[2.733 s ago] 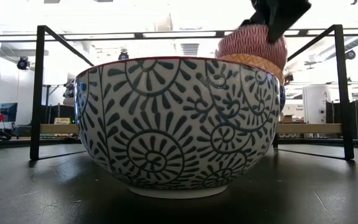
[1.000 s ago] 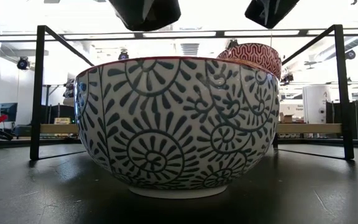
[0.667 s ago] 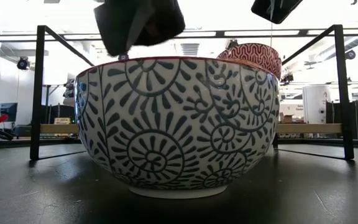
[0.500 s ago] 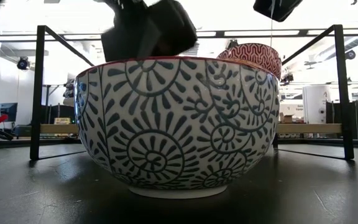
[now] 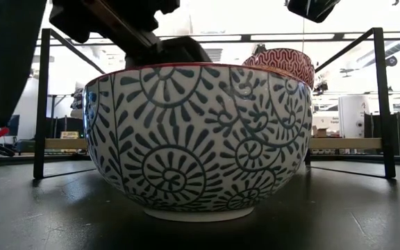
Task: Place and stack bowls onto a shelf
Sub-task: Stack the pink patterned bowl on top of the dark blue patterned bowl on the shelf
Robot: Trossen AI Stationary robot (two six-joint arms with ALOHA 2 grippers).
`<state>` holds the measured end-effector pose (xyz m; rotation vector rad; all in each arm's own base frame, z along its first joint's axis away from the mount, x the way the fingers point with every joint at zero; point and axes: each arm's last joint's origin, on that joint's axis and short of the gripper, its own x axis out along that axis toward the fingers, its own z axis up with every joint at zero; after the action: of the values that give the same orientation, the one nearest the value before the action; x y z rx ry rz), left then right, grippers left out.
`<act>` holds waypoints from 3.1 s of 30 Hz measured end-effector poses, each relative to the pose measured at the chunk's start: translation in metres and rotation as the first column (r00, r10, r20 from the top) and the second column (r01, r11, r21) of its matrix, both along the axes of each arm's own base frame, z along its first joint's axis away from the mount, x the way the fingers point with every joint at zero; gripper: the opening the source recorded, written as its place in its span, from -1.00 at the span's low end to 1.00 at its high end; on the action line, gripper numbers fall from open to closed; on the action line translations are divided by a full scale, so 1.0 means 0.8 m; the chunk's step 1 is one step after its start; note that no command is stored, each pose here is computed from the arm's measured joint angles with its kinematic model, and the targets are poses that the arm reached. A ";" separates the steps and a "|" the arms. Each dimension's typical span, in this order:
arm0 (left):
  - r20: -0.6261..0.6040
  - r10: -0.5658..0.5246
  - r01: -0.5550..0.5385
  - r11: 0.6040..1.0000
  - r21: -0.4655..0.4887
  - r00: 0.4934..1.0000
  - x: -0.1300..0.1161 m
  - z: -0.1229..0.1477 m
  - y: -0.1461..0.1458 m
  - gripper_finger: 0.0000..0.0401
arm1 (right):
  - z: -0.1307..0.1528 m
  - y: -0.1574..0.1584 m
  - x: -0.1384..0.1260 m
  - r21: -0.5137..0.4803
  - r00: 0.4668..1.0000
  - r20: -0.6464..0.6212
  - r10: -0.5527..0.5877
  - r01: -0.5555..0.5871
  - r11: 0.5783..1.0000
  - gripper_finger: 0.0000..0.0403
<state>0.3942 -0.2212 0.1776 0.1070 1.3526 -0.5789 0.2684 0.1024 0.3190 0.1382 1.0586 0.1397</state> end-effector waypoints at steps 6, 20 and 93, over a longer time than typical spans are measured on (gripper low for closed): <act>-0.031 0.069 -0.070 0.997 -0.013 0.997 0.000 -0.001 -0.001 0.30 | 0.000 0.000 0.000 0.015 1.000 -0.009 -0.027 0.027 1.000 -0.62; -0.040 0.094 -0.097 0.992 -0.081 0.995 0.003 0.001 -0.005 0.29 | 0.000 0.000 0.000 0.016 1.000 -0.010 -0.026 0.026 1.000 -0.64; 0.523 -0.137 0.104 0.990 0.093 0.841 0.052 0.181 0.040 -1.00 | 0.011 0.060 -0.013 -0.254 0.672 0.197 0.713 -0.668 0.700 -0.45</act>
<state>0.4354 -0.1888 0.3223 0.3793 0.8250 -0.5607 0.2577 0.1507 0.3275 -0.4440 0.7793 0.7521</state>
